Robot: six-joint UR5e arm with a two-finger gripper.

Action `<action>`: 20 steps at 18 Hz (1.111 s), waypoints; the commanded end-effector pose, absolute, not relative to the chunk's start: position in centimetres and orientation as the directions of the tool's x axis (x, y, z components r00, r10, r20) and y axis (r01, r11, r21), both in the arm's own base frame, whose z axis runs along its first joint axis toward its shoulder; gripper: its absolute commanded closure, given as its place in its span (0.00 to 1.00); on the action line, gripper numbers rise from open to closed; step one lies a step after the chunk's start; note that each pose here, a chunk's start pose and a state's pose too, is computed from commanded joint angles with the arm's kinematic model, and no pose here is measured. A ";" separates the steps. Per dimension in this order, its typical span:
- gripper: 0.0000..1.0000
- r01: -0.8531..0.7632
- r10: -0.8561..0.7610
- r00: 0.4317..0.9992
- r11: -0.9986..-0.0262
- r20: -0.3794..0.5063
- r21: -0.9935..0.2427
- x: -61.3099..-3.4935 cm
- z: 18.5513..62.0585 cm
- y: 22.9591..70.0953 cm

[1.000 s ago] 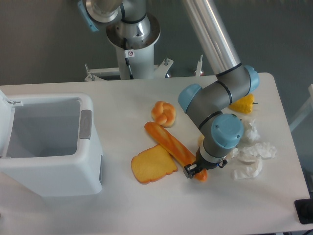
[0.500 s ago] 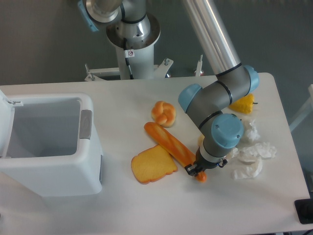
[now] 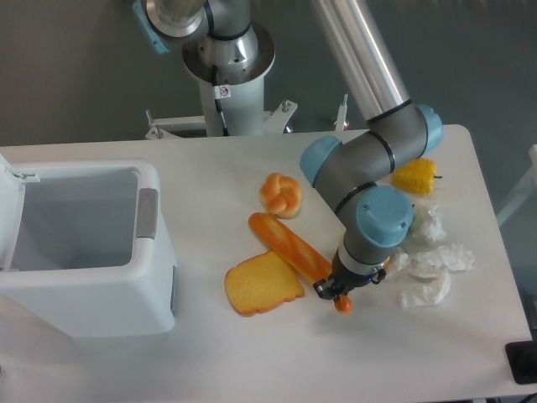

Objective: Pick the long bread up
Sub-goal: 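Lift the baguette upright and swing it over the toast slice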

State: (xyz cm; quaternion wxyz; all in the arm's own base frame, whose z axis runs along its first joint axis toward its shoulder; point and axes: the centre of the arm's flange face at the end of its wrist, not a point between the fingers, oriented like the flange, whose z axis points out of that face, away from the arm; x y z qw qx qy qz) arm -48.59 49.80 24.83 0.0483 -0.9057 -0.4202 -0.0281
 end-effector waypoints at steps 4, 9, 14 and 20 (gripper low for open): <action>0.91 0.746 0.743 0.664 -0.650 0.081 -0.144 -48.2 30.2 49.7; 0.91 0.677 0.688 0.723 -0.689 0.063 -0.258 -44.1 37.6 51.7; 0.91 0.510 0.547 0.837 -0.777 0.005 -0.368 -38.8 44.5 53.1; 0.91 0.245 0.307 0.949 -0.864 -0.073 -0.441 -34.6 49.3 53.4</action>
